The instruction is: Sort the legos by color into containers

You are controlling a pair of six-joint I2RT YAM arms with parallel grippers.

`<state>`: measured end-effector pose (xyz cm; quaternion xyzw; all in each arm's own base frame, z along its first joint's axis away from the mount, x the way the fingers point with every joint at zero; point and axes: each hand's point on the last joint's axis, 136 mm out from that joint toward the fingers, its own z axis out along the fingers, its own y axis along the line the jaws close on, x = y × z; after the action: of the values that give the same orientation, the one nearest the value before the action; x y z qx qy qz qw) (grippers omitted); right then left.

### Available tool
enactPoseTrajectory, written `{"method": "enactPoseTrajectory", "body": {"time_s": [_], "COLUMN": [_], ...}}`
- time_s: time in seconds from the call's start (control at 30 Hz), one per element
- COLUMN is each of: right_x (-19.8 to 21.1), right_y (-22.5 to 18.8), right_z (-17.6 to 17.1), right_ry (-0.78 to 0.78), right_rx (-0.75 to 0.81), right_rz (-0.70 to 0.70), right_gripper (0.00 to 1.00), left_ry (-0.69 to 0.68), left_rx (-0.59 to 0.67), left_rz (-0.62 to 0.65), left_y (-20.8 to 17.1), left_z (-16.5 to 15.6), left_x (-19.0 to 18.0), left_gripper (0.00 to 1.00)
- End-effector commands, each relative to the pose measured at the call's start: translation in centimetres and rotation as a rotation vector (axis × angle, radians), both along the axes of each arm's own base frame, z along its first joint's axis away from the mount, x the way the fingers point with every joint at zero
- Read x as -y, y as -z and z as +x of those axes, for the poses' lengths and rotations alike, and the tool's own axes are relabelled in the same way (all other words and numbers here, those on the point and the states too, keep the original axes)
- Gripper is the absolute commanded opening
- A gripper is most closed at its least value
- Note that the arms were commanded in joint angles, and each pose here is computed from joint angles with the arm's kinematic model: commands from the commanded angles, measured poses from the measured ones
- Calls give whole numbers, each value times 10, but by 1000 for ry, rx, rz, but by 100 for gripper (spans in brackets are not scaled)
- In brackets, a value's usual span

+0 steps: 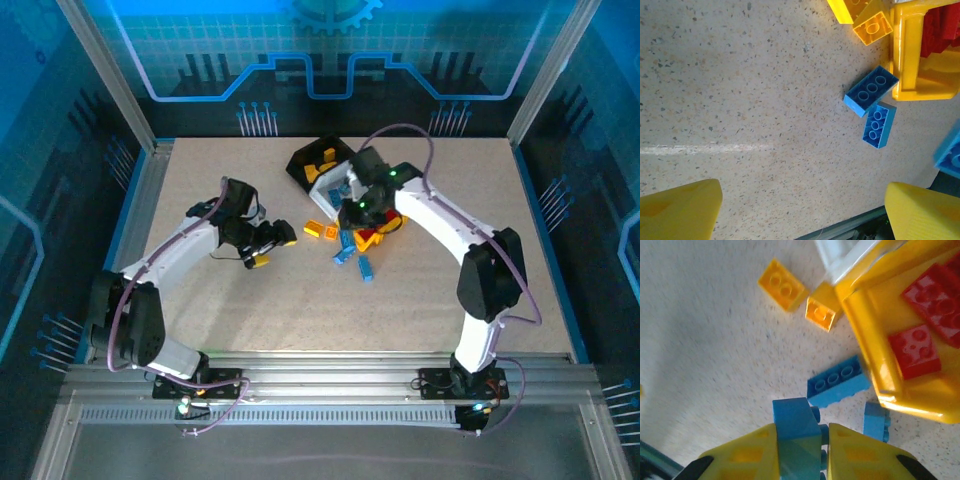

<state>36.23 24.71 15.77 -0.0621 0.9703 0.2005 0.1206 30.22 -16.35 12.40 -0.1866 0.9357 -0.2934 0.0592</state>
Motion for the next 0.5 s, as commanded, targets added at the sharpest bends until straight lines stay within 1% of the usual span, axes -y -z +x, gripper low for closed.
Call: {"method": "enactPoseTrajectory", "body": {"time_s": [0.0, 0.1, 0.17, 0.33, 0.47], "right_x": [-21, -25, -26, -22, -15], "right_y": [-25, -34, -36, -11, 14], "right_z": [34, 69, 90, 147, 177], "right_ry": [89, 145, 183, 292, 346], "right_rx": [-12, 21, 47, 65, 67], "right_rz": [192, 243, 254, 235, 180], "right_gripper": [26, 26, 26, 27, 27], "left_ry": [27, 30, 30, 29, 42], "left_rx": [9, -3, -14, -34, -28], "left_rz": [-10, -9, -10, -6, 18], "left_y": [-3, 0, 3, 4, 1], "left_z": [-12, -20, -26, -43, -54], "left_x": [-3, -5, -6, -10, -16], "left_gripper": [85, 86, 86, 86, 88]}}
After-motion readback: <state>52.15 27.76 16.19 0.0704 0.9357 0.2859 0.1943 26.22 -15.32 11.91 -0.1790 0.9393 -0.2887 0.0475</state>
